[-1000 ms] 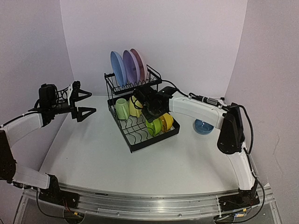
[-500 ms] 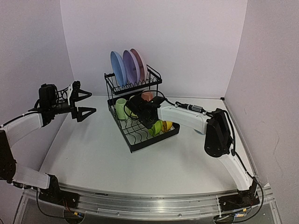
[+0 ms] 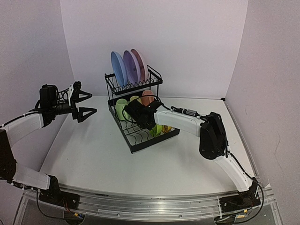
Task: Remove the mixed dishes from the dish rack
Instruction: Pick up the bowl from the dish rack, then place the bowl at the center of the board.
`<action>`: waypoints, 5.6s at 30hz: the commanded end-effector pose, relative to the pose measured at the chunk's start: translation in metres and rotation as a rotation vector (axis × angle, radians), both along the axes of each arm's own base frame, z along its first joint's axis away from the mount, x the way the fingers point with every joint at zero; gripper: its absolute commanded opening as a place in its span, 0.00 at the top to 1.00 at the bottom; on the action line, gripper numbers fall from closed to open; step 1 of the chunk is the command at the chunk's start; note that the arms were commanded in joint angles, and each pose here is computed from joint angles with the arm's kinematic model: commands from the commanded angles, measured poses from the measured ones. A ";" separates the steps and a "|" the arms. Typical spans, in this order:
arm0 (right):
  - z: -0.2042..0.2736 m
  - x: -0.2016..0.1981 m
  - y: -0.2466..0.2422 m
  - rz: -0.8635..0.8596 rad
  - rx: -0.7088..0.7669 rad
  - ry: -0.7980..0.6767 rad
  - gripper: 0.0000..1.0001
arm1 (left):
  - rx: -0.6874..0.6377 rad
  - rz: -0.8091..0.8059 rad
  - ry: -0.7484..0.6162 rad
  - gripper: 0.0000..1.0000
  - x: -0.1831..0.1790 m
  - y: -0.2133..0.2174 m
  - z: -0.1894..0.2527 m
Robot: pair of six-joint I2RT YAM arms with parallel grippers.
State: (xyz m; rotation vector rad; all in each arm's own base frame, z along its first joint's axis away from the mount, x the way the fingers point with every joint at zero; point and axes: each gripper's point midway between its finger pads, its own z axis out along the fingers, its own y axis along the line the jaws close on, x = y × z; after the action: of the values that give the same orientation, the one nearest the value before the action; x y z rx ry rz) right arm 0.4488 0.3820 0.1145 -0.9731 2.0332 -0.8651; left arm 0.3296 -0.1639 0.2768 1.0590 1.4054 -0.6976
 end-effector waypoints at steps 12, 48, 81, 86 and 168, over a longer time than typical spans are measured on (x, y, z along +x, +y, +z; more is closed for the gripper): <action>0.005 0.002 0.008 0.037 -0.144 -0.102 0.98 | 0.000 0.020 -0.054 0.00 0.006 0.003 0.013; 0.088 0.018 0.025 0.105 -0.245 -0.328 1.00 | 0.003 0.029 -0.077 0.00 0.006 0.006 0.016; 0.117 -0.024 0.003 0.100 0.261 -0.176 1.00 | 0.006 0.028 -0.077 0.00 0.005 0.007 0.014; 0.130 -0.035 -0.008 0.063 0.458 -0.109 1.00 | 0.006 0.029 -0.076 0.00 0.006 0.007 0.013; -0.054 0.011 -0.331 -0.859 1.098 0.183 0.53 | -0.060 0.089 0.104 0.00 0.015 0.013 -0.001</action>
State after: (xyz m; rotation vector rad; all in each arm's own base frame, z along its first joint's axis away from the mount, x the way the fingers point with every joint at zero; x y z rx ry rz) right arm 0.4574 0.0485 0.0518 0.5110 2.5848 0.0664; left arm 0.3375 -0.1538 0.2616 0.9194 1.5410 -0.7620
